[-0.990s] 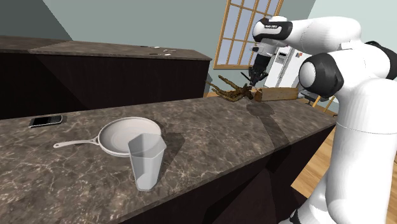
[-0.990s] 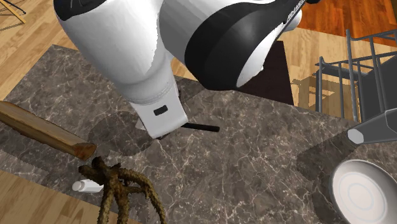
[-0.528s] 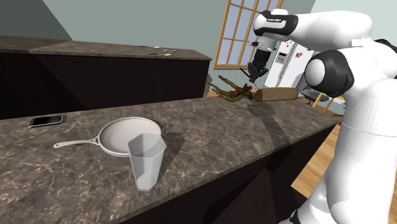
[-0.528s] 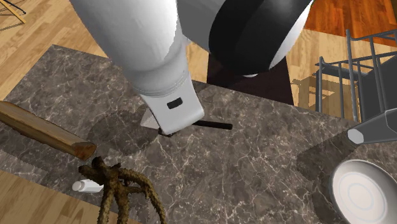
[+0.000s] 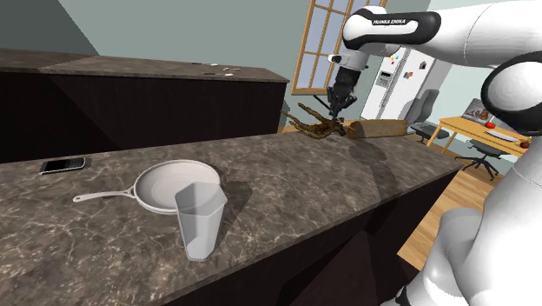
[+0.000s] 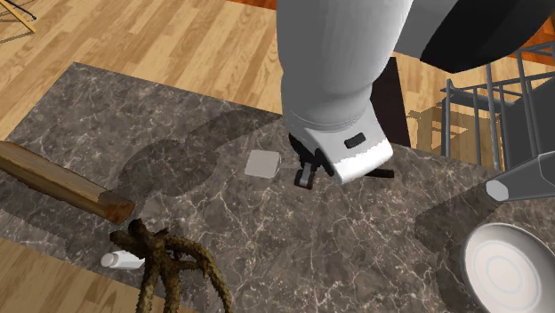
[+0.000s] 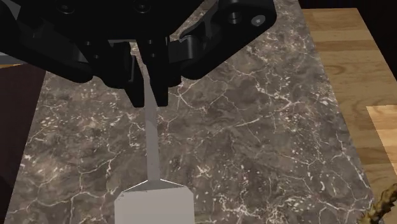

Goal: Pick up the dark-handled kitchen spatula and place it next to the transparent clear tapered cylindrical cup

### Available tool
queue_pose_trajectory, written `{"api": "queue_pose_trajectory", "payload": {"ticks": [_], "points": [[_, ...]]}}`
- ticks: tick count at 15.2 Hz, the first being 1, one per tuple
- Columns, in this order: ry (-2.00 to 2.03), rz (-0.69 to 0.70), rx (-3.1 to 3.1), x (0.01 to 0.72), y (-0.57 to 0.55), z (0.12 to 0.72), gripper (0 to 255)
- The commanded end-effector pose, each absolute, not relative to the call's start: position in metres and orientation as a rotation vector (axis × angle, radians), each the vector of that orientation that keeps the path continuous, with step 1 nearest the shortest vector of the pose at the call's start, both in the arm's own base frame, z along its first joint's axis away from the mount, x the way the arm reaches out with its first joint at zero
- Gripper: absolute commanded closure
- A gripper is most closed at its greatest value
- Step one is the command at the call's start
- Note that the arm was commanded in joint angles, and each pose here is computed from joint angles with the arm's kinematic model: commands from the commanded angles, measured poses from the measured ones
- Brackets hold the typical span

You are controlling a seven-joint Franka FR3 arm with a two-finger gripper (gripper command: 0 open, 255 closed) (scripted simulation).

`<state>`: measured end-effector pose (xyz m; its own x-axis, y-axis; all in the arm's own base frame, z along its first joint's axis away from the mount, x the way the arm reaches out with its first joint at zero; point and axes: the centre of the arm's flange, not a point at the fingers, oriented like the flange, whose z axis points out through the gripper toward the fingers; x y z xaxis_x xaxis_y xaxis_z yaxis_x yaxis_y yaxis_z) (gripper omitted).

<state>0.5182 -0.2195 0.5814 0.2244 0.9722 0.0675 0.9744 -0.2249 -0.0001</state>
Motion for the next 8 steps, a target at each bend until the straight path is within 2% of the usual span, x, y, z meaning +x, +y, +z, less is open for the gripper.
{"api": "queue_pose_trajectory", "payload": {"ticks": [1,8], "points": [[-1.927,-0.08,-2.427,0.516,-0.193,0.58,255],[-1.927,-0.08,-2.427,0.508,-0.101,0.58,255]]}}
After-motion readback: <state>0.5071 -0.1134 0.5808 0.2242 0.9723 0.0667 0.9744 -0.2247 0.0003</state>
